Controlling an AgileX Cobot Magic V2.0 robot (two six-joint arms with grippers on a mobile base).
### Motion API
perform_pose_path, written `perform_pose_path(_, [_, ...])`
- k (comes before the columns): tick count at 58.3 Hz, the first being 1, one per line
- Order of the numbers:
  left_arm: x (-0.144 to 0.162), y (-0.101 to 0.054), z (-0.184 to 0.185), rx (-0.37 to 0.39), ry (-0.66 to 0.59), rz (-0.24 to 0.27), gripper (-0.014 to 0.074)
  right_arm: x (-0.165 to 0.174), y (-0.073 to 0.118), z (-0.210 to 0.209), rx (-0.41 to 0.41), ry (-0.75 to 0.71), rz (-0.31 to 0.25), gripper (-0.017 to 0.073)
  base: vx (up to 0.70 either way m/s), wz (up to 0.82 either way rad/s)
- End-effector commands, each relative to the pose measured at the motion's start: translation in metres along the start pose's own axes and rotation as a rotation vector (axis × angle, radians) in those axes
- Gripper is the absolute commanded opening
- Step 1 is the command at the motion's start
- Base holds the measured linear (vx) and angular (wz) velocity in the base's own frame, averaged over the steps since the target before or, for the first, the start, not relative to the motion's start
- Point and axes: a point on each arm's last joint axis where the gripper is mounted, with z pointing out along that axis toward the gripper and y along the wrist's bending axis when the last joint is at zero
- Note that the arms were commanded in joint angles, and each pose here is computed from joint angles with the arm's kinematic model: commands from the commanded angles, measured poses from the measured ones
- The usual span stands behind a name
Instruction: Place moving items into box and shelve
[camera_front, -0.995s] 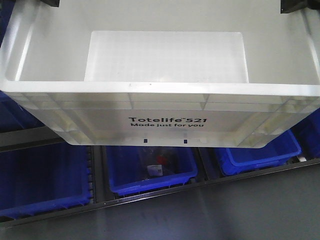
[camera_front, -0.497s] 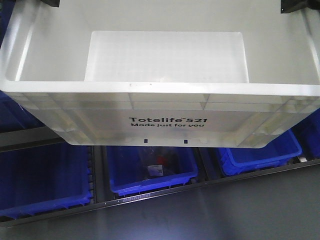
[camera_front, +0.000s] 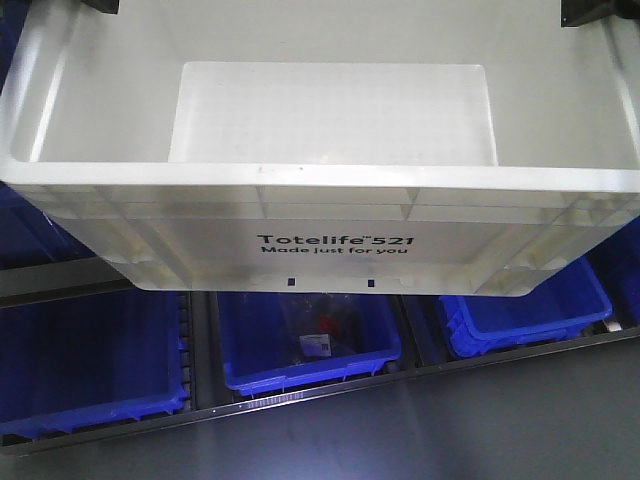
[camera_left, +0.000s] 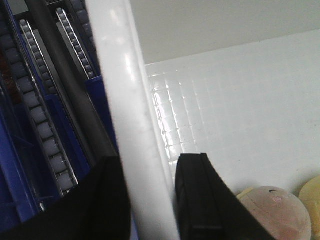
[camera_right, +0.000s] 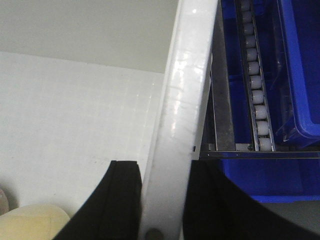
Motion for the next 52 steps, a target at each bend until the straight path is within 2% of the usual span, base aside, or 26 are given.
perform_pose_path(1, [-0.0155,-0.0058,-0.0344,0.034,-0.222,0.033,-0.0001,-0.0187,0.0035,-0.0306,-0.019,-0.226,-0.014,-0.0004,0.03,0.04])
perform_pose_path(52, [-0.0155,-0.0058,-0.0344,0.034,-0.222,0.033,-0.0001,-0.0187,0.0035,-0.0306,-0.019,-0.226,-0.014,-0.0004,0.02,0.04])
